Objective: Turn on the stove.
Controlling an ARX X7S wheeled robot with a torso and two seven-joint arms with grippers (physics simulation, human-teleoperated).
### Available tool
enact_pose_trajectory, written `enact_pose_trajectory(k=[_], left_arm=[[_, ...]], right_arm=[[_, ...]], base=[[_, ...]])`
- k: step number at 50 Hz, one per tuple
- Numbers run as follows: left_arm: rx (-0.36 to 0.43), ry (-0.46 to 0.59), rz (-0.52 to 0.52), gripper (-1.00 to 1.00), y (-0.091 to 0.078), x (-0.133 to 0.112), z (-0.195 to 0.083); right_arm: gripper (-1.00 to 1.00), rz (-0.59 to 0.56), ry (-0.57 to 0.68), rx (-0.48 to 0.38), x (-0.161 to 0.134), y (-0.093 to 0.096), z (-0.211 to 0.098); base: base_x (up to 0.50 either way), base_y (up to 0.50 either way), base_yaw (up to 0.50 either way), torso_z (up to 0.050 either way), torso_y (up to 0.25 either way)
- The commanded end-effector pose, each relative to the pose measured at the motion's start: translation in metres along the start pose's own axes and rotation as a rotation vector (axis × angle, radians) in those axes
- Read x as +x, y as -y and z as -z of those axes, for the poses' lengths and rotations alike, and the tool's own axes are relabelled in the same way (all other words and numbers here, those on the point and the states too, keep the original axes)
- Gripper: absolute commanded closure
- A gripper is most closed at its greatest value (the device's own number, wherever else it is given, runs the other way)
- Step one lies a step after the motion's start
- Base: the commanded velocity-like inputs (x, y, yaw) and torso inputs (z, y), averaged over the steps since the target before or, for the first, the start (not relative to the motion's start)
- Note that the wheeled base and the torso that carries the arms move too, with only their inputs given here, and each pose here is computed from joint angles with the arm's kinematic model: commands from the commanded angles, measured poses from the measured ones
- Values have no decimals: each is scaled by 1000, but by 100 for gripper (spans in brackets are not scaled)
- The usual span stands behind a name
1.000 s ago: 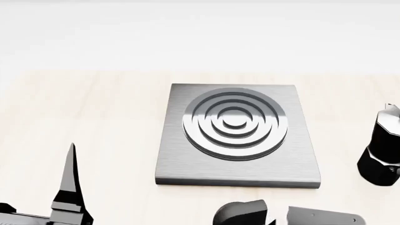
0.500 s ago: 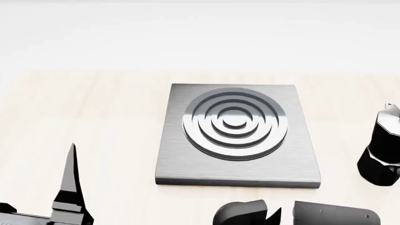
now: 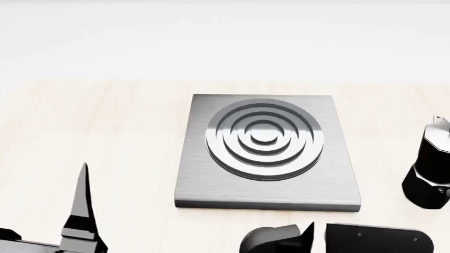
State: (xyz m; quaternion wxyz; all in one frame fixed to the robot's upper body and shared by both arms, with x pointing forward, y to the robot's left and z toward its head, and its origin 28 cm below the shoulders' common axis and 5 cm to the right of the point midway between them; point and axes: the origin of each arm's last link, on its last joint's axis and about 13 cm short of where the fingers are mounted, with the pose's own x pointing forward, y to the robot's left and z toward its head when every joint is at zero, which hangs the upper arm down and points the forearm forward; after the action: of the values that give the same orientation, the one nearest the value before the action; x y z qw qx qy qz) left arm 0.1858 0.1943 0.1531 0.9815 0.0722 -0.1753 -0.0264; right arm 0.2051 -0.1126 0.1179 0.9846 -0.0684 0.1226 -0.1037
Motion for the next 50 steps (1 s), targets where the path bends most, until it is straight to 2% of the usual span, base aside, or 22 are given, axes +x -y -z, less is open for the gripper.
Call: enact_pose_trajectory(k=[1,50], left_arm=[[3,-2,7,-100,1,0,1],[3,-1,0,-100,0,0,0]], right_arm=[[-100,-25,46,-24,-9,-2,-7],[-100,-35,248,-61,-38,-5,-39]], base=[[0,0,0,0,0],[0,0,0,0,0]])
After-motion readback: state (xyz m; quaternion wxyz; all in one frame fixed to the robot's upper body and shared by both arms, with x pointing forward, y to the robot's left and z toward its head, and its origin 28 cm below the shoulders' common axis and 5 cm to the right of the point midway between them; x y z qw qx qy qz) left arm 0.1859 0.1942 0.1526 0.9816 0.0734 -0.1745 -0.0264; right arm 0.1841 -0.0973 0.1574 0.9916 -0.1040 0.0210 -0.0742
